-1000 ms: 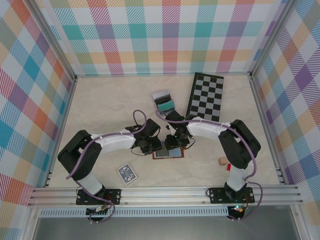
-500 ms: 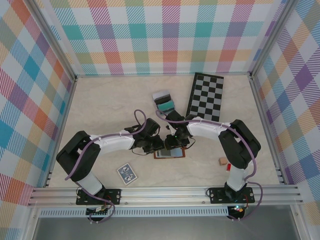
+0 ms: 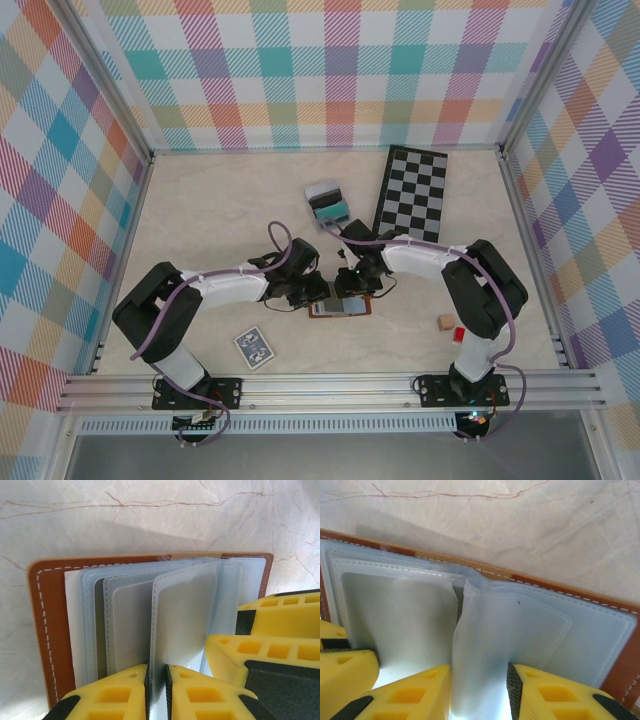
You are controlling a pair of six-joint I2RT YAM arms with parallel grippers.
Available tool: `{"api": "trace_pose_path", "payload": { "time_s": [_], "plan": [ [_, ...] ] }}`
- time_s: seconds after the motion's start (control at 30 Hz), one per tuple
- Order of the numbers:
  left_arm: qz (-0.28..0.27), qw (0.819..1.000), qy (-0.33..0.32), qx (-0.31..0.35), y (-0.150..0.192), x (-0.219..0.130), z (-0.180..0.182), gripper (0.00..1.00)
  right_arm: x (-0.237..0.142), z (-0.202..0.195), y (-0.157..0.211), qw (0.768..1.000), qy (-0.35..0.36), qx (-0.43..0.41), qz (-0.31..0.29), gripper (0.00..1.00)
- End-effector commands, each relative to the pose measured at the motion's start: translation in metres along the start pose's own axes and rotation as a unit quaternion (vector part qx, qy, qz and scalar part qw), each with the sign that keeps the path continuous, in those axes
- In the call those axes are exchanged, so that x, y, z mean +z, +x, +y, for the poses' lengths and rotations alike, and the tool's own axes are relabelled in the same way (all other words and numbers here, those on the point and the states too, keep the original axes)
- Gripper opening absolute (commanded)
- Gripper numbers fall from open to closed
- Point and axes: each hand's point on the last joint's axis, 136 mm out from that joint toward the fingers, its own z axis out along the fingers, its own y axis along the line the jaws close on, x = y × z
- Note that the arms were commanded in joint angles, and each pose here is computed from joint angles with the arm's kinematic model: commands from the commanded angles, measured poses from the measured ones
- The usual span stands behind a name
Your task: Take the credit cards out of the card holder
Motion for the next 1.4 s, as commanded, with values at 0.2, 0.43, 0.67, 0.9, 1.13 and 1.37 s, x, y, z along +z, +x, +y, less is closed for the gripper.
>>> {"api": "trace_pose_path", "payload": {
  "time_s": [0.2,0.43,0.67,0.9,1.13,1.37],
  "plan": [
    [-0.003,0.999,-0.04,0.015,0.003,-0.008,0.012,0.02,-0.015,-0.004,0.0,1.0,-0.004,0.019,-0.015,0.37],
    [-0.001,0.997,-0.072,0.019,0.004,-0.014,0.03,0.0,-0.031,-0.007,-0.006,0.999,-0.008,0.029,-0.039,0.38],
    [-0.002,0.998,-0.061,0.022,0.001,-0.02,0.025,0.0,-0.05,0.01,-0.013,0.997,-0.045,0.012,-0.063,0.39],
    [-0.013,0.998,-0.055,0.041,-0.004,-0.034,0.016,0.0,-0.06,0.017,-0.015,0.995,-0.059,0.006,-0.078,0.39],
    [-0.01,0.997,-0.071,0.043,-0.004,-0.031,0.027,0.0,-0.062,0.024,-0.014,0.994,-0.077,0.002,-0.077,0.39],
    [0.015,0.996,-0.08,0.025,0.001,-0.021,0.048,0.01,-0.046,0.036,-0.007,0.992,-0.123,0.006,-0.037,0.37]
  ]
}}
